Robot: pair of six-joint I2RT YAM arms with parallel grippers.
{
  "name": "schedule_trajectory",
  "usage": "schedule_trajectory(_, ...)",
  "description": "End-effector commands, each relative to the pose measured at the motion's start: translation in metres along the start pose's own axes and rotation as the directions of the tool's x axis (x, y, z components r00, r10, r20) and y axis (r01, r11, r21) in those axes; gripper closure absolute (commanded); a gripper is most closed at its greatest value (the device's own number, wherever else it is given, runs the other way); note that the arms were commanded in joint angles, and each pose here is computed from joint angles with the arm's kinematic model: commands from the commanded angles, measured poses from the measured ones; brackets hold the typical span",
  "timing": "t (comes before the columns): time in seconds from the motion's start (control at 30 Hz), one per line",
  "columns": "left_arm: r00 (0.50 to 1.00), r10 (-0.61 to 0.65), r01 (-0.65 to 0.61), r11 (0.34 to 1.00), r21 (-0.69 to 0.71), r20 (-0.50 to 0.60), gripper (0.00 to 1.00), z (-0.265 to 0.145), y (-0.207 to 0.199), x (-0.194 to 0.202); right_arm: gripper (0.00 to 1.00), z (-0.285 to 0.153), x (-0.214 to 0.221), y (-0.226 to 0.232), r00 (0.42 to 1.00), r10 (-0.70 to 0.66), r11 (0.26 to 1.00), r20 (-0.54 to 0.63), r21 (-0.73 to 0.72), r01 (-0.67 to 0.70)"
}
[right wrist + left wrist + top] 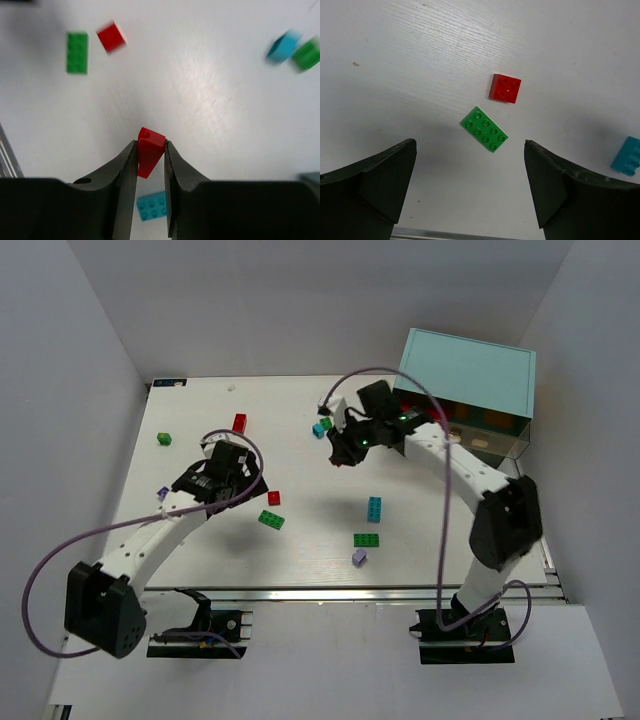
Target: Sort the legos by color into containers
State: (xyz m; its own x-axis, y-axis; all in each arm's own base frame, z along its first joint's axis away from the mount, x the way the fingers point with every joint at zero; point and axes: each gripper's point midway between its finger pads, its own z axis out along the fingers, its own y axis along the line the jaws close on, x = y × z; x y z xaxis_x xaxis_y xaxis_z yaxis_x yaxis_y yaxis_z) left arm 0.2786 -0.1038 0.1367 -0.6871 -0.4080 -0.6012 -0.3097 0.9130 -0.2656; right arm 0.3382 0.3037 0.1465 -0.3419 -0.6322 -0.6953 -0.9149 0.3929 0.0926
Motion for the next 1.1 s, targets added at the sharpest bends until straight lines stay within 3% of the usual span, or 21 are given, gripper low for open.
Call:
schedule_trajectory(0.0,0.997,0.080,-0.080,0.997,0.024,0.009,0.02,0.006,-0.017,-0.016,1.00,-0.078,-0.084,0.015,0.922,-0.245,0.967,0.301,0.008,0.254)
schedule_trajectory(0.2,0.984,0.169,-0.168,0.986,0.009,-0.063,0.02,0.034,-0.026,-0.010,1.00,-0.145,-0.097,-0.058,0.937,-0.128,0.967,0.327,0.252,0.044)
schedule_trajectory(0.43,0.972,0.214,-0.211,0.977,0.041,-0.091,0.02,0.050,-0.035,-0.005,1.00,-0.213,-0.074,-0.128,0.945,-0.027,0.884,0.325,0.450,-0.129)
schedule_trajectory(0.73,0.953,0.273,-0.269,0.962,0.049,-0.129,0.02,0.067,-0.041,-0.001,0.99,-0.216,-0.024,-0.162,0.972,0.072,0.878,0.224,0.447,-0.168)
schedule_trajectory(0.87,0.947,0.287,-0.283,0.958,0.049,-0.141,0.02,0.073,-0.044,-0.001,0.85,-0.202,-0.007,-0.170,0.978,0.111,0.886,0.179,0.428,-0.179)
schedule_trajectory(0.97,0.945,0.289,-0.283,0.957,0.058,-0.154,0.02,0.076,-0.046,0.002,0.59,-0.201,-0.001,-0.173,0.978,0.121,0.889,0.172,0.419,-0.184)
schedule_trajectory(1.0,0.944,0.289,-0.282,0.957,0.065,-0.161,0.02,0.076,-0.046,0.004,0.45,-0.201,0.000,-0.174,0.978,0.120,0.890,0.170,0.418,-0.182)
schedule_trajectory(1.07,0.945,0.287,-0.279,0.958,0.071,-0.159,0.02,0.078,-0.047,0.005,0.37,-0.202,0.001,-0.176,0.977,0.123,0.889,0.172,0.419,-0.186)
